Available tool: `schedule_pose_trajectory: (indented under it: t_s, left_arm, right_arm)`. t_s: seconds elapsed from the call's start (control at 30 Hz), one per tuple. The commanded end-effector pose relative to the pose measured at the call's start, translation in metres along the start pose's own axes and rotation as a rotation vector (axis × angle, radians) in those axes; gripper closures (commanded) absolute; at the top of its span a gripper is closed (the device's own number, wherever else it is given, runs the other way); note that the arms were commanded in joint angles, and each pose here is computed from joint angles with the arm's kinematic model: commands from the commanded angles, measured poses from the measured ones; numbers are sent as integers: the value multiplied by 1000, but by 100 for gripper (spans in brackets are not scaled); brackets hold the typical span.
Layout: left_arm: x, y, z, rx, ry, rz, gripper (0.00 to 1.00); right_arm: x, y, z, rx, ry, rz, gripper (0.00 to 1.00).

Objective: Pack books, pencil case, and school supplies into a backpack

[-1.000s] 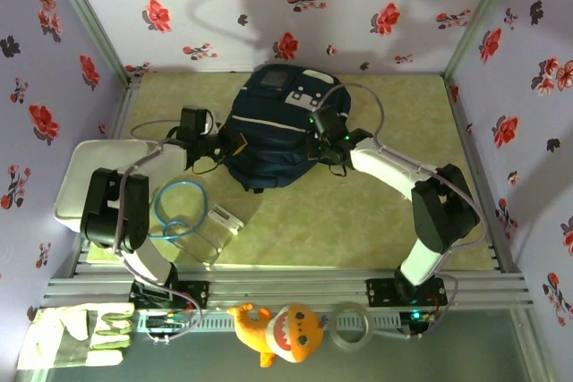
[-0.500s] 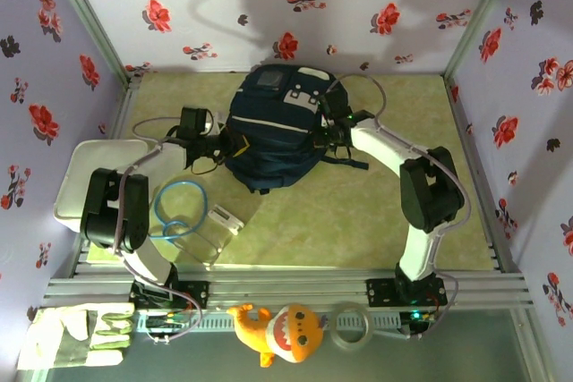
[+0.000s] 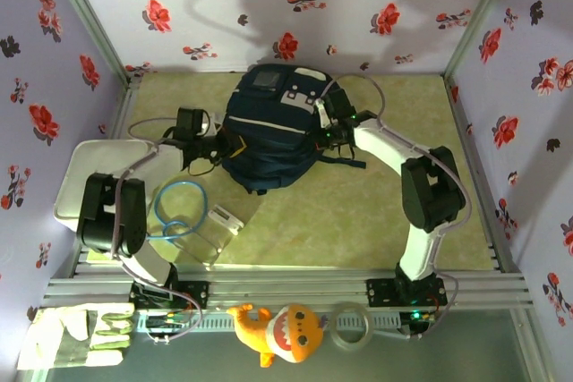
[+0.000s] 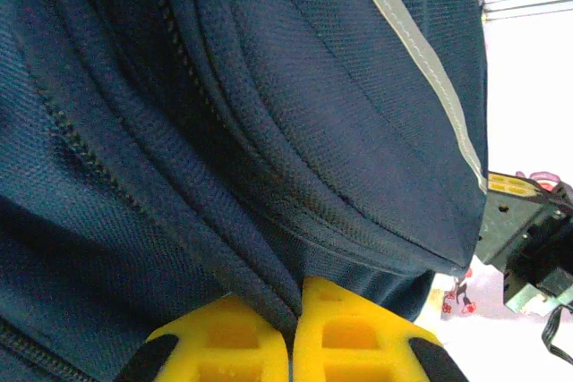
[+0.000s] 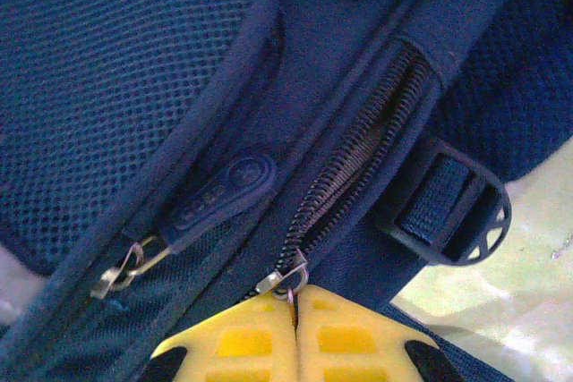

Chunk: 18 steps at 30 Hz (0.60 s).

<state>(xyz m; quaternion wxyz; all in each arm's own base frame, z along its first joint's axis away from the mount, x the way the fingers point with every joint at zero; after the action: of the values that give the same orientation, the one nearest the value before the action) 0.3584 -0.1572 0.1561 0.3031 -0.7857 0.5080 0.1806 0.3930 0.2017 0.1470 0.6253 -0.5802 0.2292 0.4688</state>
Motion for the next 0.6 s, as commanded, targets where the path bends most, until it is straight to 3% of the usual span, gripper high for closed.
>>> schedule_pose_trajectory:
  t_s: [0.0,0.27,0.57]
  left_arm:
    - [-27,-4,22,-11,-106,-58,100]
    - [-34,-3,27,-21,-119,-66,100]
    - [-35,-2,27,-18,-111,-53,100]
  right_arm:
    - [-29,-9,-45,-85,139,-62,94]
    - [-28,-17,-57,-149,205,-55,89]
    - [-11,-38,-77,48,308,-91,91]
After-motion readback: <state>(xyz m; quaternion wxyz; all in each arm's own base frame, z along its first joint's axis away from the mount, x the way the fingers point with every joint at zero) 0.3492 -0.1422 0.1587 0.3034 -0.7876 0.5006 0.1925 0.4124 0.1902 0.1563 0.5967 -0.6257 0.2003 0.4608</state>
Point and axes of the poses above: each hand's point on the last joint's axis, 136 mm out from that joint toward the fingers, its own x axis out along the fingers, its own z axis along the line the jaws close on, y = z × x, the point moved 5 cm from there along -x, back along the fingers, and after that the axes turned 7 degrees about x, right-handed, at the moved point
